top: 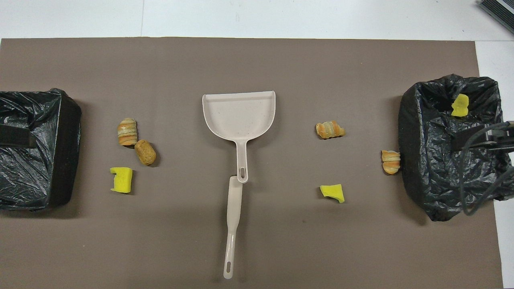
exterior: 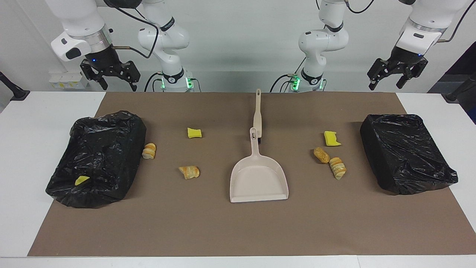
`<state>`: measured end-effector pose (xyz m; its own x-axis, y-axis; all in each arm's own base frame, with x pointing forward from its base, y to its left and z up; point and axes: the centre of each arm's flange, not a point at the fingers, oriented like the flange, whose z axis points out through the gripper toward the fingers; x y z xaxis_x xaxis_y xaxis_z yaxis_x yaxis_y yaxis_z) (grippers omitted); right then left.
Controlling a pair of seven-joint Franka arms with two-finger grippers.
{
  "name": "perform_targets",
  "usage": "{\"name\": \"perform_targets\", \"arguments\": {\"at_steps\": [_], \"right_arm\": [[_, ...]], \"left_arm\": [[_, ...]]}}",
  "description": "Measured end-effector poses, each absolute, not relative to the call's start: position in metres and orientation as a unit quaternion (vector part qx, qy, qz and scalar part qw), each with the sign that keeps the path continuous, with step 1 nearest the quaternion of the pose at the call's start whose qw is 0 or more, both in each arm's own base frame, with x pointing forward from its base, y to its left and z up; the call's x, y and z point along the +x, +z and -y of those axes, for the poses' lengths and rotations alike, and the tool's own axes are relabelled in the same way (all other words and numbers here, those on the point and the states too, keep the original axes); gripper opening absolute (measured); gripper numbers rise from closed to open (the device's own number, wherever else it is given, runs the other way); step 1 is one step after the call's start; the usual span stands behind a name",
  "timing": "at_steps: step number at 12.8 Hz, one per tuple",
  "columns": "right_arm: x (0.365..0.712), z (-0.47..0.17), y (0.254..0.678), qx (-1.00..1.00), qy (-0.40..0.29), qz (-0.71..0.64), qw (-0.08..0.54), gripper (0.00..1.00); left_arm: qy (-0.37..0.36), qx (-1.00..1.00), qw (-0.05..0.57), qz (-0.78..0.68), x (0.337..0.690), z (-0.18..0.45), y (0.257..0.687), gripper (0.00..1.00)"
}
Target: Sweep and dump trash in bin
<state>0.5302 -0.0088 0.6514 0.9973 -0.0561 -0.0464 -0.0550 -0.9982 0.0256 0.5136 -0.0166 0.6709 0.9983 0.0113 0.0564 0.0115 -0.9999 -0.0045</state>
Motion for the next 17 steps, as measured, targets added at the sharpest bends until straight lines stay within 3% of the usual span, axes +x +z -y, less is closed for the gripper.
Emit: {"name": "perform_targets", "arguments": {"at_steps": [17], "right_arm": [[0.53,0.019,0.651,0.999,-0.024,0.038,0.009,1.0]], "left_arm": [[-0.028,-1.0,0.002,0.006,0.514,0.016,0.671,1.0]]}}
